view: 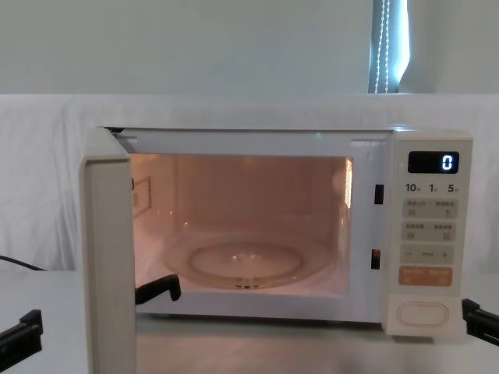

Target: Press the button to open the microwave door with one hand; close the microwave door with the other hand.

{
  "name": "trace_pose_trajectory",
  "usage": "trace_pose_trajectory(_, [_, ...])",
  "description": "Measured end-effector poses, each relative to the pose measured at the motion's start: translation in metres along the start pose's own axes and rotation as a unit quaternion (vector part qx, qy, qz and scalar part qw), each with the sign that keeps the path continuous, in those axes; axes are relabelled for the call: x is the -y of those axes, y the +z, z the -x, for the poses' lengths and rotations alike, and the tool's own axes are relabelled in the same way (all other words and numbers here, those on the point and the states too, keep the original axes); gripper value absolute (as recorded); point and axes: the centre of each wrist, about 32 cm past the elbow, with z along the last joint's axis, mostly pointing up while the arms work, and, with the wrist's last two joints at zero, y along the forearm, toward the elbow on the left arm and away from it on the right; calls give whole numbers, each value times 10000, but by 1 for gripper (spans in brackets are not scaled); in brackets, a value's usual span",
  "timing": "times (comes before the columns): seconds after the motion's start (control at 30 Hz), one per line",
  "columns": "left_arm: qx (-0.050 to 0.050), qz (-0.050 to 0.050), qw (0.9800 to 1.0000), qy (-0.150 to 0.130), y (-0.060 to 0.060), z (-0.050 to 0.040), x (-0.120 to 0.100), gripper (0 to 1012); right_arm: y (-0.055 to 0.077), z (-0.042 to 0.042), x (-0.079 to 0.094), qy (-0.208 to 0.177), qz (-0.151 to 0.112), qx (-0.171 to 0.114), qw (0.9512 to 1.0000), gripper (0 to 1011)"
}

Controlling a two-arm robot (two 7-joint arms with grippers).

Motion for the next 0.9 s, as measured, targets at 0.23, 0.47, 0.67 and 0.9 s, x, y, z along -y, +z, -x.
trace_pose_trajectory(0.23, [0, 0, 10000, 0, 0, 0, 0, 1001, -72, -21, 47, -230, 34, -10, 9997, 1002])
trace_pose_trajectory(0.47, [0, 0, 10000, 0, 0, 0, 0, 1001, -88, -20, 53, -273, 52, -7, 9996, 1002])
trace_pose_trajectory(0.67, [0, 0, 10000, 0, 0, 0, 0, 1001, -84, -18, 49, -263, 47, -6, 9996, 1002])
trace_pose_trajectory(0.9, [0, 0, 10000, 0, 0, 0, 0, 1001, -81, -18, 47, -249, 45, -6, 9997, 1002])
